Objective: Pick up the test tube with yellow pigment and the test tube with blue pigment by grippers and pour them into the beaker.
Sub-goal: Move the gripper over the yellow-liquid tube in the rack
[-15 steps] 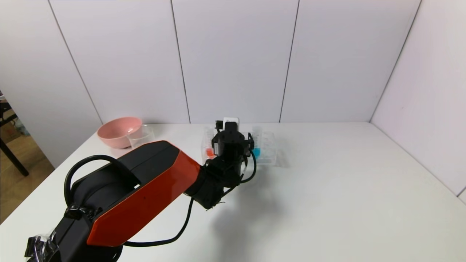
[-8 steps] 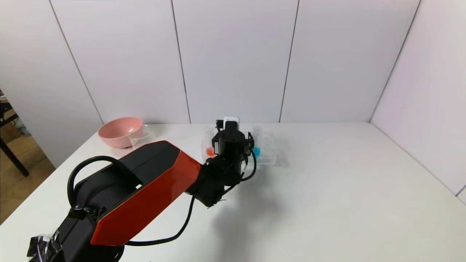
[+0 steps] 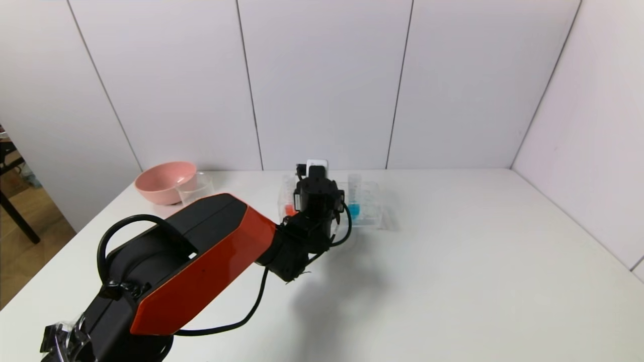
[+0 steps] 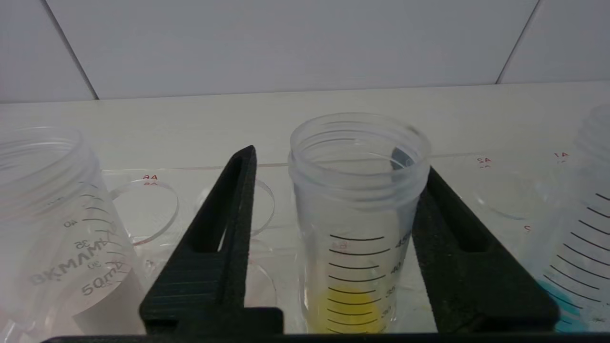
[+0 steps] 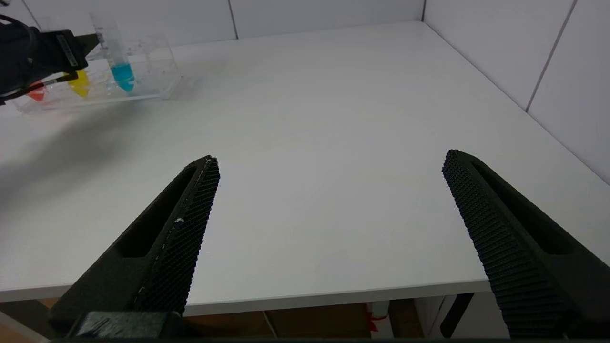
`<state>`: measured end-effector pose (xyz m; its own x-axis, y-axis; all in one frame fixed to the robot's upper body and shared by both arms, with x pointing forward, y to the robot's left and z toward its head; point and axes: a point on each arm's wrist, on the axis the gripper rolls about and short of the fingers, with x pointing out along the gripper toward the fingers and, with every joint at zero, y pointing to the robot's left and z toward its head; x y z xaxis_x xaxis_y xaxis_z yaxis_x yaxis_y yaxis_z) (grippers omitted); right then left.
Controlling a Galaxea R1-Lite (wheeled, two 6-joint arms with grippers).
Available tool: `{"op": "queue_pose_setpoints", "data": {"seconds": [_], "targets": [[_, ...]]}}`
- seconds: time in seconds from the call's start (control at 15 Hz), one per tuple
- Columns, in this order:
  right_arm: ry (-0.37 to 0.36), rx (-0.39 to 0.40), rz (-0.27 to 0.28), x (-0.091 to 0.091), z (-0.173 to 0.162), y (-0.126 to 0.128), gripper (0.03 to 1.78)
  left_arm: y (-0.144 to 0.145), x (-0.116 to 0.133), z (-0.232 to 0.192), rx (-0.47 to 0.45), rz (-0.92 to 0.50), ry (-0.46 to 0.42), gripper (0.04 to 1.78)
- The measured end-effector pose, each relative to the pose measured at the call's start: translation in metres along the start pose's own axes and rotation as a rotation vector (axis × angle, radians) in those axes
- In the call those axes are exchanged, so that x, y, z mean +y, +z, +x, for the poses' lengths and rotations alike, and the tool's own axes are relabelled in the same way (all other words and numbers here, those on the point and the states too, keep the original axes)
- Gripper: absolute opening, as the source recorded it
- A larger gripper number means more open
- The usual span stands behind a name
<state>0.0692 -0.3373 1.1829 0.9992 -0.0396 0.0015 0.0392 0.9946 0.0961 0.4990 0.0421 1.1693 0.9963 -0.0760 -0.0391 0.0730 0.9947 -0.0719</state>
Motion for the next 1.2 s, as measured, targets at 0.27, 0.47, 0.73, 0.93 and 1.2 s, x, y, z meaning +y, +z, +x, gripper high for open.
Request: {"op": "queue_pose_setpoints", "data": {"seconds": [0.27, 0.47, 0.73, 0.93, 1.2], "targets": [[0.0, 0.0, 0.0, 0.0, 0.0, 0.0, 1.71, -0.0007, -0.0005, -0.0001, 0.0, 0.0, -0.001, 0.53], [0.0, 0.0, 0.0, 0.0, 0.0, 0.0, 1.71, -0.0011, -0.0005, -0.0001, 0.002, 0.001, -0.001, 0.54], [0.0, 0.0, 0.0, 0.0, 0.0, 0.0, 1.71, -0.0015, -0.0007, -0.0001, 0.004, 0.002, -0.001, 0.54], [0.0, 0.0, 0.0, 0.0, 0.0, 0.0, 1.71, -0.0015, -0.0002, -0.0007, 0.007, 0.005, 0.0, 0.54], [0.0, 0.0, 0.0, 0.0, 0.0, 0.0, 1.71, 0.0062, 0.0007, -0.0031, 0.022, 0.021, 0.0, 0.54]]}}
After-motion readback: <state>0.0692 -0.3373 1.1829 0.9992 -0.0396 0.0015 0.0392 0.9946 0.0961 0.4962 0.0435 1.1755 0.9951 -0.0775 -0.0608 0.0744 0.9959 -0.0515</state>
